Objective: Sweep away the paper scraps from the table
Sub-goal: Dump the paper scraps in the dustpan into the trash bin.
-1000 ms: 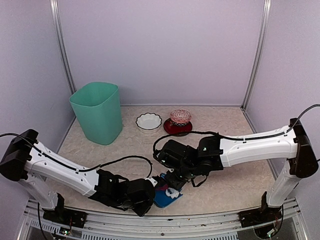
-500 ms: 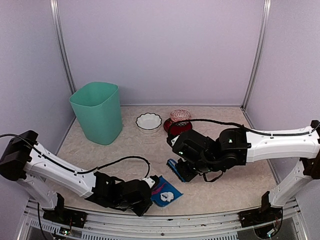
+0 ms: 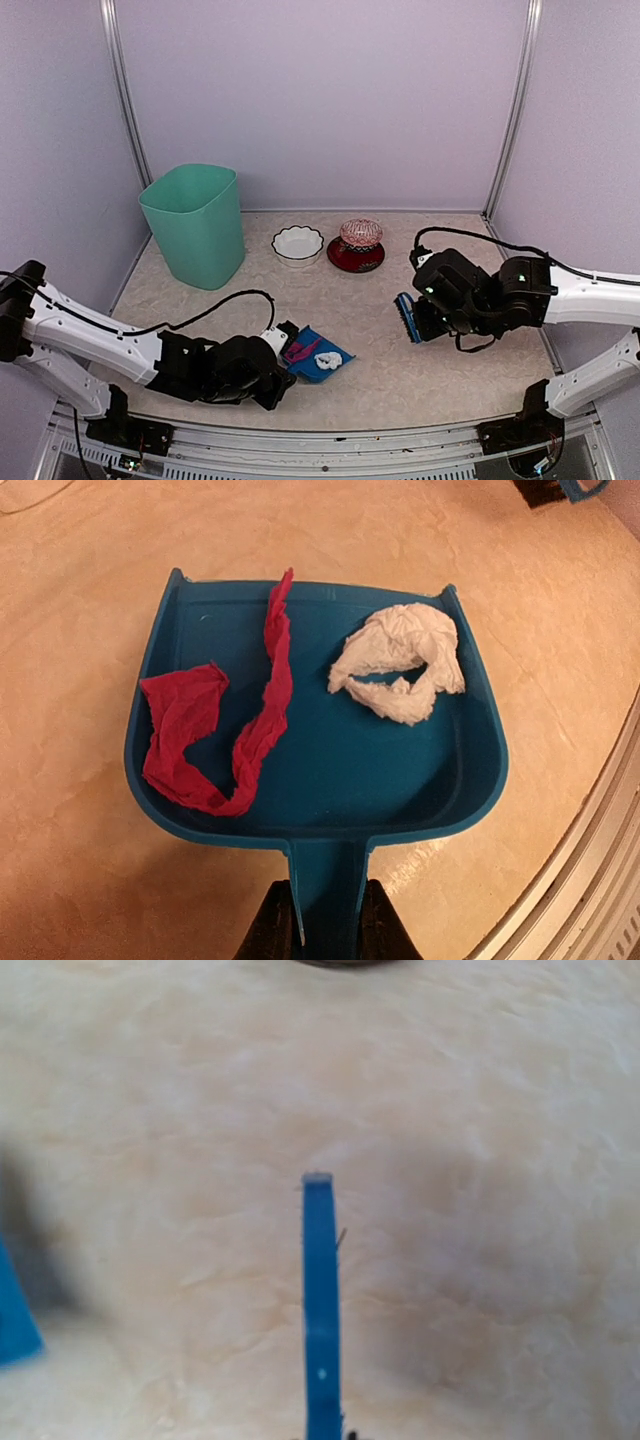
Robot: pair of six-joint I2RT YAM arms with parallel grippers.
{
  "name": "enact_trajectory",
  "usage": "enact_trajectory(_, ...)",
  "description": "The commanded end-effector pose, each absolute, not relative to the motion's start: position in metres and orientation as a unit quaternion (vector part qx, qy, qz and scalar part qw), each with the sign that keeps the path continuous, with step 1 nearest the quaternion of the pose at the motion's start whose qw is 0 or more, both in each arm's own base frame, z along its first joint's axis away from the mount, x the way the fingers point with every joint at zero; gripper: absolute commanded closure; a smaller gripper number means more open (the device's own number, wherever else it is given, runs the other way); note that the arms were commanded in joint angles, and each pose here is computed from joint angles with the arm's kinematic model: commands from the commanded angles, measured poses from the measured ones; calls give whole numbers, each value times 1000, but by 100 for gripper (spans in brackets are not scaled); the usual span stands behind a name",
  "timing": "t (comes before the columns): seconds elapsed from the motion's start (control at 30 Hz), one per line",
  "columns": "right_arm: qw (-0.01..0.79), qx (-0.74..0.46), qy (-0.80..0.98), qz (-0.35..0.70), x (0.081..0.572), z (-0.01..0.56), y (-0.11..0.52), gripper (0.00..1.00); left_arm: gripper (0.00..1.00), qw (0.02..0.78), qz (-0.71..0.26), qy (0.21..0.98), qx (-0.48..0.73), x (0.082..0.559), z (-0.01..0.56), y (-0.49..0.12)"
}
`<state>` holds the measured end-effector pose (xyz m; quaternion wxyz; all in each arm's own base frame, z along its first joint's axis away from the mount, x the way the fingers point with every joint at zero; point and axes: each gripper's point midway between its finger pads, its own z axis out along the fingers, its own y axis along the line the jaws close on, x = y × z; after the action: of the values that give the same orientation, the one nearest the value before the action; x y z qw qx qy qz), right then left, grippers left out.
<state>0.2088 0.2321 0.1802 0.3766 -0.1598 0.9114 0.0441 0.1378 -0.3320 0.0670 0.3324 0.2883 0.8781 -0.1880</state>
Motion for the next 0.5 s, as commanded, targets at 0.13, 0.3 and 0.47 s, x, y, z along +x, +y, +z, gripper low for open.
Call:
enact_trajectory(0.13, 399, -85, 907, 106, 237, 177, 209, 100, 100, 431, -193, 847, 245, 193, 156, -328)
enact_trajectory(0.3, 405, -72, 904, 117, 251, 176, 205, 100, 100, 463, -201, 835, 219, 221, 207, -317)
enact_trajectory(0.47, 405, -70, 903, 122, 261, 170, 207, 100, 100, 499, -197, 819, 204, 244, 260, -305)
